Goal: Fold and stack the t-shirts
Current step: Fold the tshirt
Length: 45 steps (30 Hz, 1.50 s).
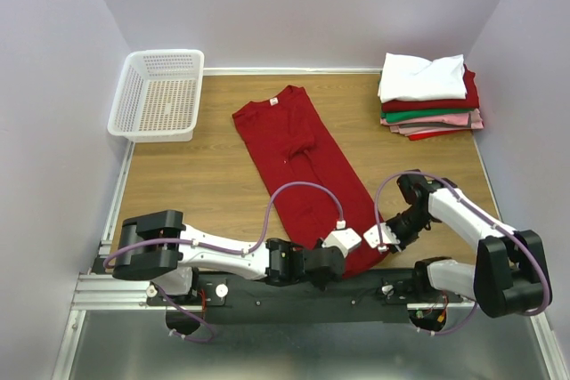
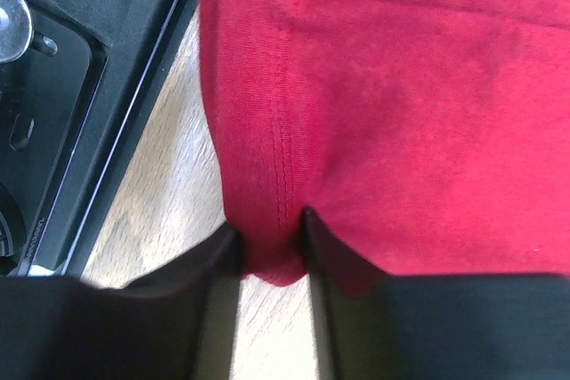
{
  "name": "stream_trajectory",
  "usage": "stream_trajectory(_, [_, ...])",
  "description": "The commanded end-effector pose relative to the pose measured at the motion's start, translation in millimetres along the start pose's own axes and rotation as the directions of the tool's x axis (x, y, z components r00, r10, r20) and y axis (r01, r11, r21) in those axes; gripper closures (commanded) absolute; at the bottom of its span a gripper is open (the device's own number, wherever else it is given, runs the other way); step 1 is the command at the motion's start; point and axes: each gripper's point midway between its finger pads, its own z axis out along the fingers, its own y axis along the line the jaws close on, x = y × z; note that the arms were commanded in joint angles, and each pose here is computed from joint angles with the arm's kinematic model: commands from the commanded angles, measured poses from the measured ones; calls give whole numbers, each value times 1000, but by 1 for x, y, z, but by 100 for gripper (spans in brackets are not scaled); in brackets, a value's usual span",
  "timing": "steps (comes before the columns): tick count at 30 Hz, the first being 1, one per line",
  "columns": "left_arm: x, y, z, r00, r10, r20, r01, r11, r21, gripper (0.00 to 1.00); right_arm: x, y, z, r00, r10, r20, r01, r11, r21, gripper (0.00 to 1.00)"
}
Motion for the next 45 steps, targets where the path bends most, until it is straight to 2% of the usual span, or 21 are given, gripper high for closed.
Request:
stream_trajectory(1, [-7, -2, -1, 999, -32, 23, 32, 999, 27, 100, 13, -4, 13, 997, -68, -47, 69, 998, 15, 69])
stream_trajectory(5, [-8, 2, -2, 999, -47, 28, 46, 998, 31, 100, 10, -8, 10, 999, -30, -35, 31, 998, 46, 83])
stream_trajectory(6, [-9, 5, -3, 998, -55, 33, 54, 998, 29, 100, 8, -10, 9, 999, -20, -27, 21, 998, 57, 90])
stream_trajectory(10, [-18, 15, -8, 994, -91, 63, 89, 996, 29, 100, -7, -29, -10, 999, 41, 25, -44, 991, 129, 99])
stream_trajectory(14, [-32, 36, -12, 984, -148, 103, 147, 989, 22, 100, -26, -54, -34, 985, 130, 112, -151, 967, 204, 99])
stream_trajectory(19, [-56, 66, -21, 957, -231, 176, 229, 973, 28, 100, -39, -101, -61, 961, 174, 214, -229, 934, 273, 100])
stream_trajectory(20, [-66, 76, -22, 944, -256, 206, 256, 966, 28, 100, -41, -109, -63, 942, 227, 247, -293, 916, 274, 100])
stream_trajectory(22, [-74, 88, -26, 931, -280, 233, 283, 959, 20, 100, -37, -137, -74, 934, 236, 268, -317, 895, 315, 100])
stream_trajectory(23, [-75, 94, -27, 927, -290, 239, 295, 955, 14, 100, -38, -146, -76, 912, 277, 301, -369, 876, 312, 100])
stream_trajectory(30, [-109, 161, -52, 853, -364, 374, 402, 915, -25, 100, -26, -229, -100, 845, 358, 397, -497, 801, 335, 99])
stream_trajectory(31, [-115, 183, -56, 834, -378, 401, 432, 900, -51, 100, -24, -238, -103, 838, 368, 403, -510, 791, 339, 100])
stream_trajectory(35, [-135, 223, -65, 819, -362, 446, 443, 892, -90, 100, -19, -272, -103, 790, 435, 432, -585, 747, 318, 100])
stream_trajectory(38, [-136, 243, -61, 832, -351, 430, 432, 896, -105, 100, -19, -300, -101, 765, 470, 439, -623, 712, 323, 99])
stream_trajectory(45, [-139, 276, -60, 833, -348, 431, 444, 885, -143, 100, -6, -345, -95, 709, 539, 456, -697, 635, 333, 99])
